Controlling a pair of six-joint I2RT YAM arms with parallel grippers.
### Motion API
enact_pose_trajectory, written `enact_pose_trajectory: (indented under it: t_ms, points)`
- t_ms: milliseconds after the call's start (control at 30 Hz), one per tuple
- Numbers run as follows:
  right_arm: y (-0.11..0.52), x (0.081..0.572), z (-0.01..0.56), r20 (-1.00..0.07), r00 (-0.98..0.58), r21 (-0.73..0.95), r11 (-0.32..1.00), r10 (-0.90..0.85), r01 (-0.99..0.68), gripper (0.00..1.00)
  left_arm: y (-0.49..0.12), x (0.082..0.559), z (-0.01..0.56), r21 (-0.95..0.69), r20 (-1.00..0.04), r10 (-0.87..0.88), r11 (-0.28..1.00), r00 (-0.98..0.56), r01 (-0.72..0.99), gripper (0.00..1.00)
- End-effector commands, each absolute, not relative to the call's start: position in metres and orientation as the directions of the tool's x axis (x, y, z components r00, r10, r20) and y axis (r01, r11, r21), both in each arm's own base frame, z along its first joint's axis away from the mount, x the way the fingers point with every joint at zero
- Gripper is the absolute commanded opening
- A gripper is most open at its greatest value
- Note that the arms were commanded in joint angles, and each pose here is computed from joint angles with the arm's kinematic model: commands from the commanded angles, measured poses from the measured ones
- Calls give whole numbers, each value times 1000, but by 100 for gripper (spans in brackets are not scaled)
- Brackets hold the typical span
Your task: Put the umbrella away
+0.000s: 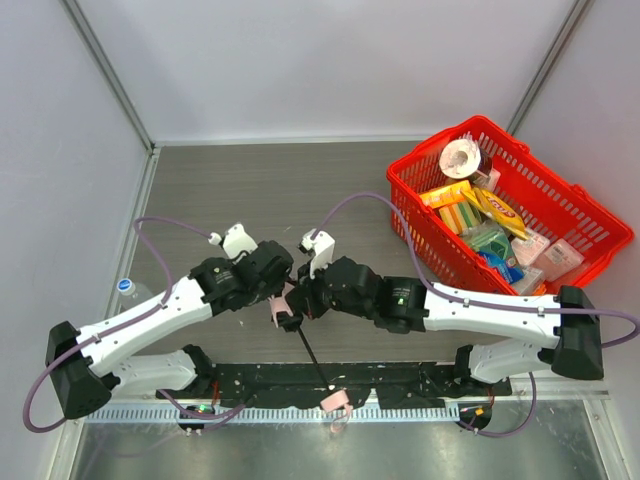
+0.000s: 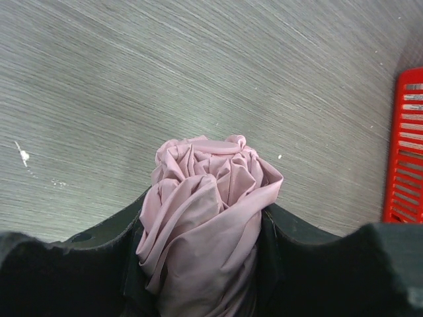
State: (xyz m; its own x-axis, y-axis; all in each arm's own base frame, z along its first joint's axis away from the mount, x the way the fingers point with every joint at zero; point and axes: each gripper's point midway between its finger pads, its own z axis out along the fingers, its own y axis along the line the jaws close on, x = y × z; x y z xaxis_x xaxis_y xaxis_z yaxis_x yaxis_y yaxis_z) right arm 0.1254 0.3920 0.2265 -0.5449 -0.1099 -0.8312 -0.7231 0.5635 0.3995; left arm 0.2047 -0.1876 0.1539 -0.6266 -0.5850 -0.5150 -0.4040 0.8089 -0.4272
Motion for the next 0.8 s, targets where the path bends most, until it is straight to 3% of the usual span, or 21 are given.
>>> enact_pose_trajectory:
  t_ms: [0,333,533,667,700,767]
  points:
    - [432,74,348,-798,-585,602,157,143,-783,7,-170,226,161,-407,-614,-593,803,-521,-435,0]
    - [436,72,347,-736,-650,674,115,192,-729,12,-176,227,163,-428,-600,-603,797,-526,-426,0]
    - [432,81,319,-747,-644,664,196,163,-721,9,-177,229,174,-468,-600,-615,789,-512,-399,0]
    - [379,113,300,-815,-562,553,476,140,-684,9,-185,229,181,-591,-587,-644,755,-490,-284,0]
    - [359,132,284,-831,-534,512,591,156,-623,9,-189,229,186,-632,-580,-655,737,-485,-240,0]
    - [320,154,275,-817,-525,529,670,237,-521,10,-200,230,207,-727,-555,-690,674,-465,-132,0]
